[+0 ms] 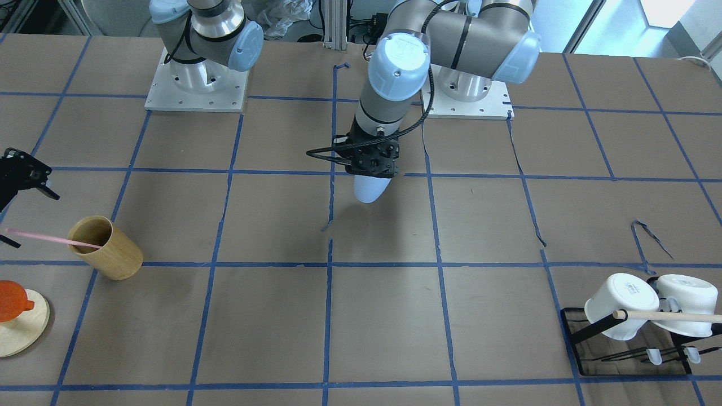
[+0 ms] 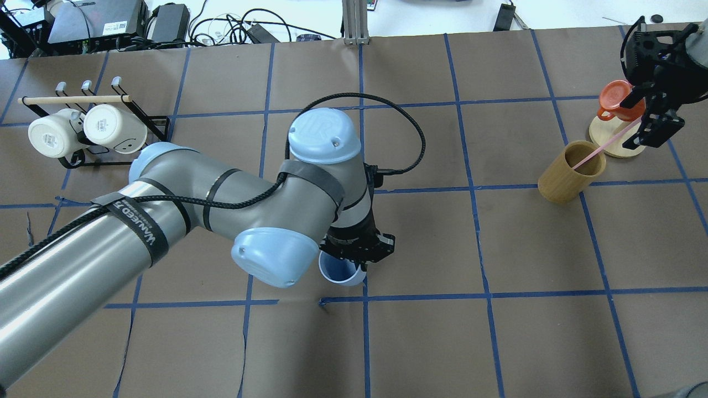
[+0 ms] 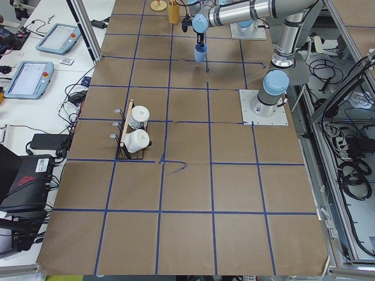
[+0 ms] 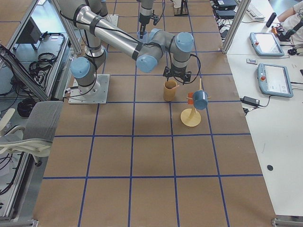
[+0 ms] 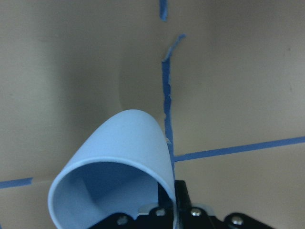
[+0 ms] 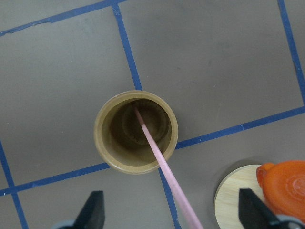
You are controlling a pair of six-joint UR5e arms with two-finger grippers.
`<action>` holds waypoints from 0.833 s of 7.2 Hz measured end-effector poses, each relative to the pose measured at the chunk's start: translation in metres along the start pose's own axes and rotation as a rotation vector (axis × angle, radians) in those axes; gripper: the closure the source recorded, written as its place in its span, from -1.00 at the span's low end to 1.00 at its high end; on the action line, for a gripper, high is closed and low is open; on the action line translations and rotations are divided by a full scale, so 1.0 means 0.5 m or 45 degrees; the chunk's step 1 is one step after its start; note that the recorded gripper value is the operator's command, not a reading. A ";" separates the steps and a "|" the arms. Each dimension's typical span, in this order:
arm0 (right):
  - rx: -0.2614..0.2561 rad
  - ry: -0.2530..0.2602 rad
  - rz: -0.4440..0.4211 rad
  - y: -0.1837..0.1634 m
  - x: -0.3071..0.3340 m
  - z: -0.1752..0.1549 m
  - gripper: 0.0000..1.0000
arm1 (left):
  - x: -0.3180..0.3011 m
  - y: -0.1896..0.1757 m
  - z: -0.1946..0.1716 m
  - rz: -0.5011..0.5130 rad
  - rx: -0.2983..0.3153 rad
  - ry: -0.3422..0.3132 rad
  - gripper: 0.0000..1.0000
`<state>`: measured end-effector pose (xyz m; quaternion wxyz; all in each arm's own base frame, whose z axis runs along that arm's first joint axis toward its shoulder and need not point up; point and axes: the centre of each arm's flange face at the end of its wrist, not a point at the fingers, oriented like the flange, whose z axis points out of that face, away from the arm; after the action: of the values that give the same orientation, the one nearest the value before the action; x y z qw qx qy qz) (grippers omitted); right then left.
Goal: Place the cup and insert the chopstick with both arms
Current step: 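Carry the blue cup to center with left gripper while right moves over wooden cup, then release the blue cup upright and raise the left gripper back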
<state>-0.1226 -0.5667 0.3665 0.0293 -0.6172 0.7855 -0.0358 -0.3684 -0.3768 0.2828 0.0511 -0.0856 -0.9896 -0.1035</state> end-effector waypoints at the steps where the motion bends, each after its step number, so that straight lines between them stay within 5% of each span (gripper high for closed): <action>1: -0.003 0.006 -0.039 0.002 0.004 0.004 -1.00 | 0.020 0.007 0.021 0.029 -0.018 -0.013 1.00; 2: -0.003 0.000 -0.073 0.005 0.009 0.015 -0.99 | 0.027 0.004 0.040 0.039 -0.040 -0.021 -0.82; 4: -0.014 0.011 -0.128 0.009 0.018 0.030 -0.84 | 0.029 -0.009 0.061 0.039 -0.042 -0.035 -0.94; 6: -0.027 0.004 -0.141 0.014 0.025 0.045 -0.30 | 0.023 -0.019 0.035 0.032 0.003 -0.028 -0.95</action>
<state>-0.1303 -0.5777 0.3435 0.0196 -0.6598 0.7506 -0.0300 -0.3828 -0.3803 0.2651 0.0417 -0.0992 -0.9891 -0.1008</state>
